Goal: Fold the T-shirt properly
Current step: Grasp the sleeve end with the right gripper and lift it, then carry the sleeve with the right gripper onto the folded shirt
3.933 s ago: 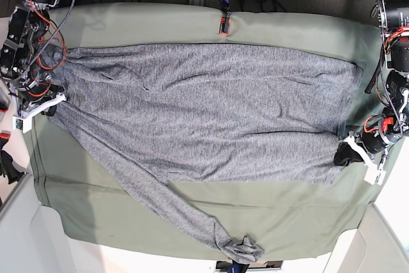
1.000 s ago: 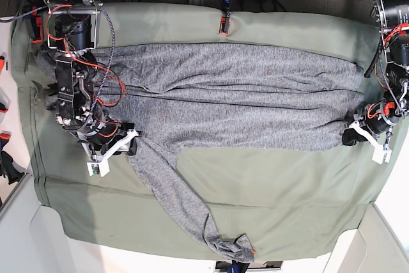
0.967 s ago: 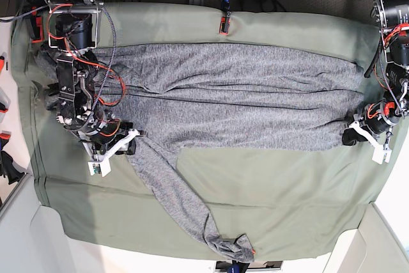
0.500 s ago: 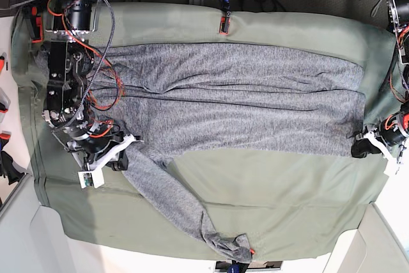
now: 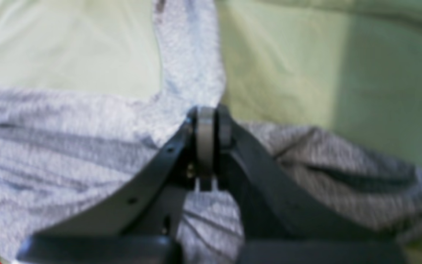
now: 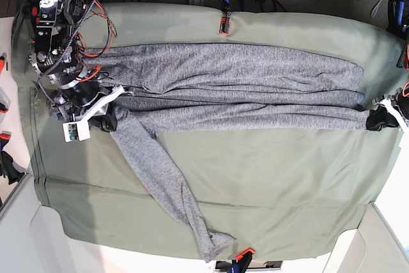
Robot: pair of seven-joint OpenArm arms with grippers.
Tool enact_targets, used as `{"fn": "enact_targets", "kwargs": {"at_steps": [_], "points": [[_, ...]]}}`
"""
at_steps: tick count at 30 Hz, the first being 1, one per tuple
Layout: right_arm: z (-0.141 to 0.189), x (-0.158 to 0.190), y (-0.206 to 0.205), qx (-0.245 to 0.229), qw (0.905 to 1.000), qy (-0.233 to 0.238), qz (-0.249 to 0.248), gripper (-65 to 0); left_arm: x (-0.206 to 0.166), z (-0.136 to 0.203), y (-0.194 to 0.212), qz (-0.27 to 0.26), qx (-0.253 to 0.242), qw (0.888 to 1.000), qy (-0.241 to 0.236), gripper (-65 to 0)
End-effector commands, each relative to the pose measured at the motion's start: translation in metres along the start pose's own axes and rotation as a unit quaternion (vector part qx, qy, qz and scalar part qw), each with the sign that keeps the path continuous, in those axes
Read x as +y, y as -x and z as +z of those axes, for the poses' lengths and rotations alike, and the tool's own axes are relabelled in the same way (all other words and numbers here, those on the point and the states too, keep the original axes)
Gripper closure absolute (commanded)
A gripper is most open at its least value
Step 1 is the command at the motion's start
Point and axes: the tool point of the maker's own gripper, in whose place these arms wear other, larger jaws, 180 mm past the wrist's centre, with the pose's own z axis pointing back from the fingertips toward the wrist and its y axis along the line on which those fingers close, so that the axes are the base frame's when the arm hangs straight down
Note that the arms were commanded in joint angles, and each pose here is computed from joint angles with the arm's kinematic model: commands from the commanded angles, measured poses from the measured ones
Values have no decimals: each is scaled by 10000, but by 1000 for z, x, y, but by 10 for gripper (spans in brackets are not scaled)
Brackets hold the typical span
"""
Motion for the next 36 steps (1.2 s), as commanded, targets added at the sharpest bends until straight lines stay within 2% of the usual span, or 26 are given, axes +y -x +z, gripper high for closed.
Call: {"fn": "enact_targets", "kwargs": {"at_steps": [1,10,13,15,17,19,24,27,29,33,36], "points": [[5,1,-16,-289,9996,-22,31,0,3,10,-17,-143,-215,9997,-29,0],[20,10,12,-104,9996,-155,-229,0,-4,7,16,16,71,10000,47,-6],[18,9,17,-42,9995,-147,-266,-18,-8,4,19,73,53,9999,100,-98],[17,8,18,-49,9995,-141,-289,-177,-10,2,21,106,47,9999,126,-169],[17,6,16,-123,9995,-114,-285,-302,-12,0,22,132,37,9998,151,-216],[16,4,10,-261,9994,-55,-239,-346,-13,-1,22,142,34,9998,159,-227],[9,1,-31,-745,9970,-48,-191,-345,-17,0,17,266,-95,9992,280,-227],[2,6,-68,-1196,9926,-138,-153,-345,-18,0,20,265,-21,9992,283,-227],[-11,14,-84,-1297,9912,-228,-109,-345,-18,0,22,264,27,9992,285,-227],[-61,29,-89,-1011,9944,-238,208,-345,-20,0,20,320,-13,9989,342,-227],[-103,34,-78,-568,9974,47,441,-345,-20,0,20,337,-22,9988,360,-227]]}}
